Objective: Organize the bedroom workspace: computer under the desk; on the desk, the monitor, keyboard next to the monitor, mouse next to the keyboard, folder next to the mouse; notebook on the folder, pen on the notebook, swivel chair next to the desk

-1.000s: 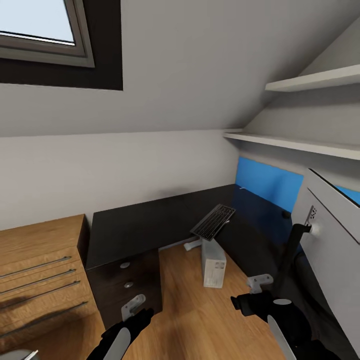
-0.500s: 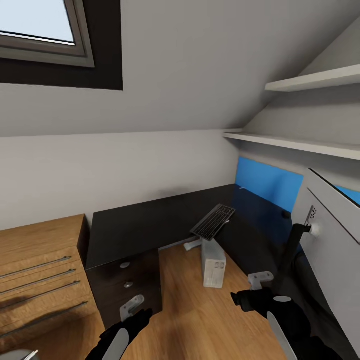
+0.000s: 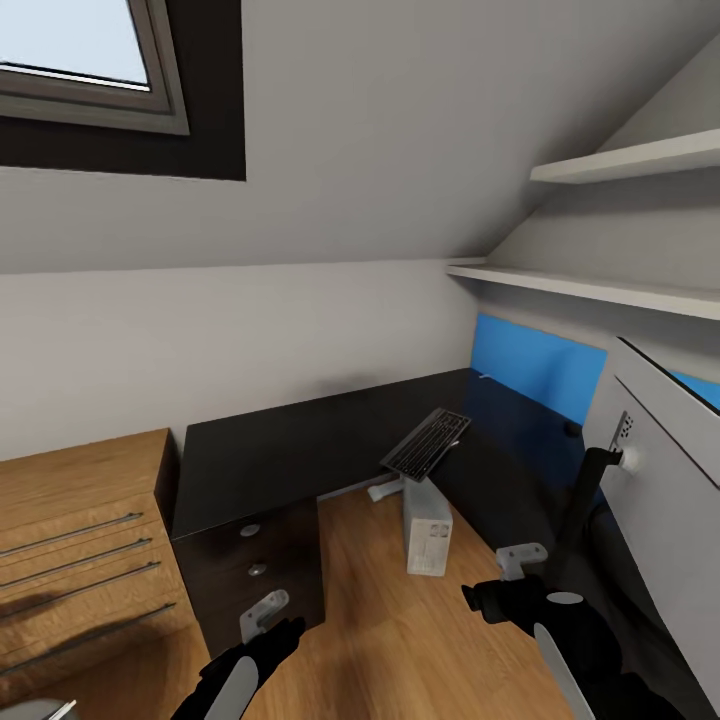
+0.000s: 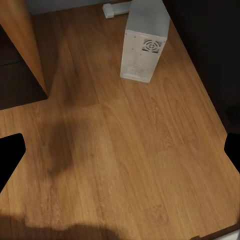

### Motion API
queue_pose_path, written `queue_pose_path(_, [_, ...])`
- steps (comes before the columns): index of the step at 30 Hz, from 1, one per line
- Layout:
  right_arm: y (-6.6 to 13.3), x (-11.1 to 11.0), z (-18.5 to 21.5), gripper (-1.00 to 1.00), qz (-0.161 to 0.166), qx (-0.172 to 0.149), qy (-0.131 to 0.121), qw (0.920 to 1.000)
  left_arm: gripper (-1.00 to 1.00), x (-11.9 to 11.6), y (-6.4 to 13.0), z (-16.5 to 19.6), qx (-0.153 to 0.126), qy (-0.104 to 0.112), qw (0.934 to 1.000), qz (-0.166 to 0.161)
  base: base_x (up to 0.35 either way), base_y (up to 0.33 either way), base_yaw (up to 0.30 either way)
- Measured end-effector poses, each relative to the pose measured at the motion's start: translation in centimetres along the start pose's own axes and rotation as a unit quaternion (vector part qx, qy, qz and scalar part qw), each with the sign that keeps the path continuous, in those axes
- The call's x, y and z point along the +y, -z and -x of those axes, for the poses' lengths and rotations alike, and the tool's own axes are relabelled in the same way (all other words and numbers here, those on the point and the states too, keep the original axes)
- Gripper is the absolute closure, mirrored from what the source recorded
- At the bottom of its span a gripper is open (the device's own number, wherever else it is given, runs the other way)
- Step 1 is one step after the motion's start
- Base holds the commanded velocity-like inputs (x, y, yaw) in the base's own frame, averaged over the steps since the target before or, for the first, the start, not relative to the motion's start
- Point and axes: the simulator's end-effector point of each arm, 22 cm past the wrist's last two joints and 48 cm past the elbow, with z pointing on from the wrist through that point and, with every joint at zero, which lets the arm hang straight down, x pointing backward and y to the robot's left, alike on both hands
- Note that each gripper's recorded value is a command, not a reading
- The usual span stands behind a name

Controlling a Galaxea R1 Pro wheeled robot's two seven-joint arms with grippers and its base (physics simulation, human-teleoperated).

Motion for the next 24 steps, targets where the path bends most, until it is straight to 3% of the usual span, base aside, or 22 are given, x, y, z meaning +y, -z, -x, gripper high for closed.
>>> queue_pose_path(15, [0.07, 0.05, 0.17, -1.0, 0.003, 0.006, -0.004, 1.0, -1.0, 0.67, -0.02, -0.11, -0.001, -0.004, 1.0, 0.006, 0.0, 0.0, -0.005])
queue_pose_path(24, [0.1, 0.06, 0.26, -1.0, 0.003, 0.006, -0.004, 1.0, -1.0, 0.91, -0.03, -0.21, 0.0, -0.006, 1.0, 0.008, 0.0, 0.0, -0.186])
